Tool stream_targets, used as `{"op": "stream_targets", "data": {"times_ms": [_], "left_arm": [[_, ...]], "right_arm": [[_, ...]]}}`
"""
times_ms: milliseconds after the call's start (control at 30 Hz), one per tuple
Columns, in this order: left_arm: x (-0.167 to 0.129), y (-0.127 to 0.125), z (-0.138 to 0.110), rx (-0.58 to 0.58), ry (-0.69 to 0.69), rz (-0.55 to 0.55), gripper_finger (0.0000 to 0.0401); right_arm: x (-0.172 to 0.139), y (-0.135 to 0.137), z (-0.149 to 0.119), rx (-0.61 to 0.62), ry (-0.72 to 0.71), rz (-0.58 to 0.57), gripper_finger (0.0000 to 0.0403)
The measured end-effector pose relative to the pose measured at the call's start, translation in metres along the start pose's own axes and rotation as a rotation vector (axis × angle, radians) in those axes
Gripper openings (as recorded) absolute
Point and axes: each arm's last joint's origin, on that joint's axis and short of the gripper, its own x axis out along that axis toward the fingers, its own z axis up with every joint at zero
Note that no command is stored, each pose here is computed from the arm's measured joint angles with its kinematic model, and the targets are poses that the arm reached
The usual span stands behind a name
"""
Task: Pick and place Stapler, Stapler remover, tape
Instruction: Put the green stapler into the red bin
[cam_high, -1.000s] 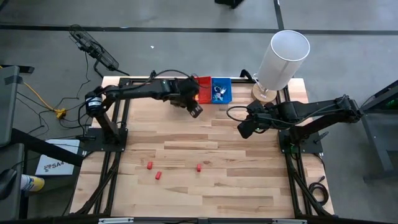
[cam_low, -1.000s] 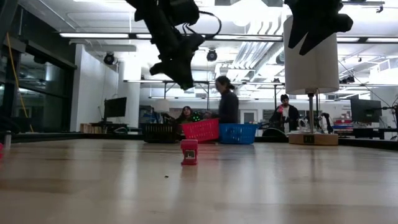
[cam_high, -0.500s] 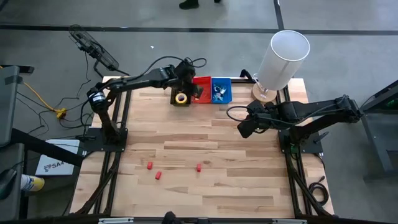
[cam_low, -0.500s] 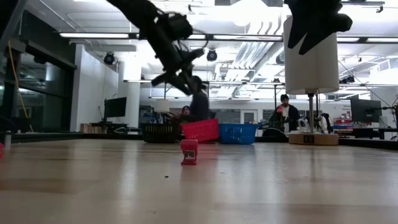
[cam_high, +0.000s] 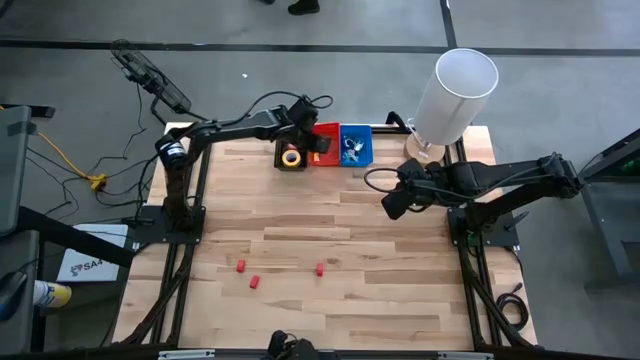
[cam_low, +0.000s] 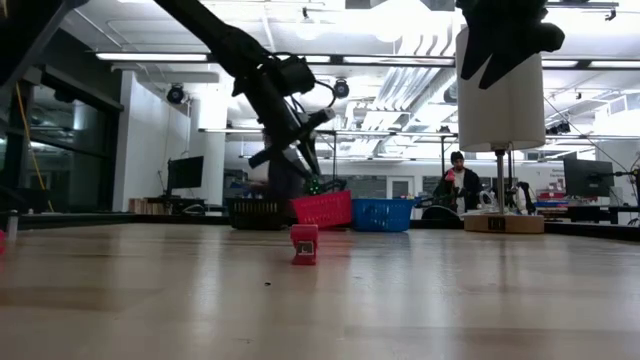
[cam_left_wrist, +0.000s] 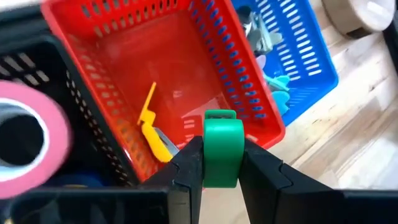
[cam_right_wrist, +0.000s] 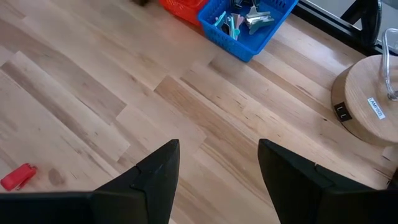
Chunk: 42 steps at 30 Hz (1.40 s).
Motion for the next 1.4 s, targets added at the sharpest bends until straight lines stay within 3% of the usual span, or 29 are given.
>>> {"op": "stream_targets", "data": {"times_ms": [367,1200,1400], "left_arm": [[0.005,0.005,0.003,-0.086,-0.058,0.057,0.0078],[0.030,0.011,0.001,-0.201,0.001,0.006,0.0079],[0.030,0.011,0.000,-0.197,0.005,0.006,0.0109]], "right_arm": [[0.000,0.000,0.000,0.003,-0.006,-0.004,0.0208],[0.001,-0.002,0.002,-0.012,0.001,-0.007,0.0208],[0.001,-0.002,0.002,-0.012,0.003,-0.006,0.0208]]}}
